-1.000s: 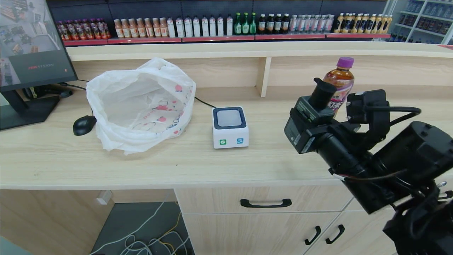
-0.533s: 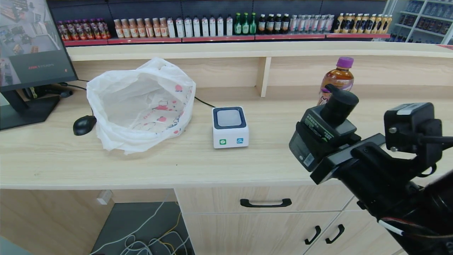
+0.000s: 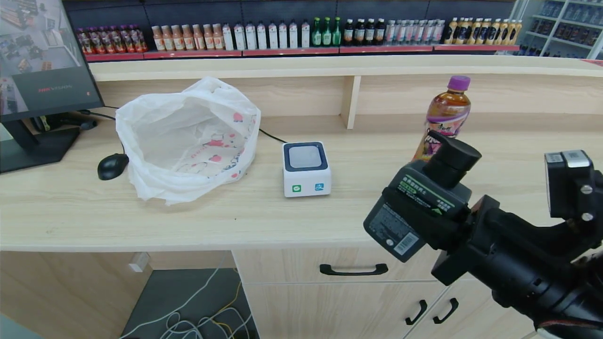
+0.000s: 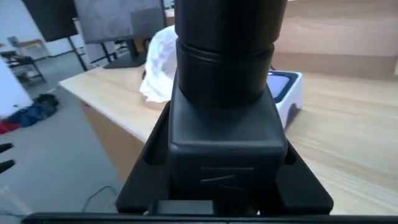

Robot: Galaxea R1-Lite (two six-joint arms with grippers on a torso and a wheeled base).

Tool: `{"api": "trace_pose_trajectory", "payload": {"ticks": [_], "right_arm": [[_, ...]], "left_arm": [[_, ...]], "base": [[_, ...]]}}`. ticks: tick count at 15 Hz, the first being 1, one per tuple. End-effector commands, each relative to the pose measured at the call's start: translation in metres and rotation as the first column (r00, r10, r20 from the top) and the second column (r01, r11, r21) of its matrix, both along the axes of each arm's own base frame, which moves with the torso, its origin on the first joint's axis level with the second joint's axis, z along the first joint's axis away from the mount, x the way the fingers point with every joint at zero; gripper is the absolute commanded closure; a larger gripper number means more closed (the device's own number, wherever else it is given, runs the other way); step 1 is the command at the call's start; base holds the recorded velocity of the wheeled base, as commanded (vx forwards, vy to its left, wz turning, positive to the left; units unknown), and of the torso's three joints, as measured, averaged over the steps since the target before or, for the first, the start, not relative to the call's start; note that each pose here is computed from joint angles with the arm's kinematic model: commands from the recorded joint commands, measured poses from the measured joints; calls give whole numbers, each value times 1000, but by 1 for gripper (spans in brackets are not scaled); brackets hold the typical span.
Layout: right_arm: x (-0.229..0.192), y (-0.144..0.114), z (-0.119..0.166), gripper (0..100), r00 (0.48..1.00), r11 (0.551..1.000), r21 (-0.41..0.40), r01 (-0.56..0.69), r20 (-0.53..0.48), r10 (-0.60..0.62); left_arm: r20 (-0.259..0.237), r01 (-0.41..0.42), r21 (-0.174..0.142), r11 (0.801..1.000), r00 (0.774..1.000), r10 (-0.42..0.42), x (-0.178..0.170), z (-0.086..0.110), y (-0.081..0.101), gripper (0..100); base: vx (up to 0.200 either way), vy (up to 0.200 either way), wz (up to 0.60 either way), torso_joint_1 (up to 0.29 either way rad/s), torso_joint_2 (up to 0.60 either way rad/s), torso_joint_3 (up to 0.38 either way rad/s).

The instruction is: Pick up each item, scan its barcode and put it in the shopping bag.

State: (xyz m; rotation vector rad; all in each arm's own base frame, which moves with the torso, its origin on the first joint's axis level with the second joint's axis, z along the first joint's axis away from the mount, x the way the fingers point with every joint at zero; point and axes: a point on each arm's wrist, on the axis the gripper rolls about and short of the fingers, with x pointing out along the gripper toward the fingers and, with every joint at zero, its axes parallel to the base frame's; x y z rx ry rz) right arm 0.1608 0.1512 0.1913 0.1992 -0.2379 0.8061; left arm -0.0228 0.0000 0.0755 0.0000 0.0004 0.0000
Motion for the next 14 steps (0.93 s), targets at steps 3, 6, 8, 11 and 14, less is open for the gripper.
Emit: {"api": "trace_pose_trajectory", "payload": {"ticks": [3, 6, 8, 11, 14], "right_arm": [[6, 3, -7, 100, 973, 978, 46, -206, -98, 209], [12, 14, -11, 100, 924, 939, 95, -331, -169, 343], [11, 22, -3, 100, 884, 900, 150, -409, -179, 432], [2, 32, 3, 100, 833, 855, 221, -469, -210, 511], [-2, 34, 6, 100, 803, 825, 283, -489, -223, 553]], "left_arm": [[0, 0, 0, 1000, 1000, 0, 0, 0, 0, 0], [0, 0, 0, 1000, 1000, 0, 0, 0, 0, 0], [0, 0, 0, 1000, 1000, 0, 0, 0, 0, 0], [0, 0, 0, 1000, 1000, 0, 0, 0, 0, 0], [0, 0, 0, 1000, 1000, 0, 0, 0, 0, 0]], "base": [[0, 0, 0, 0, 0, 0], [0, 0, 0, 0, 0, 0], [0, 0, 0, 0, 0, 0], [0, 0, 0, 0, 0, 0], [0, 0, 0, 0, 0, 0]]}}
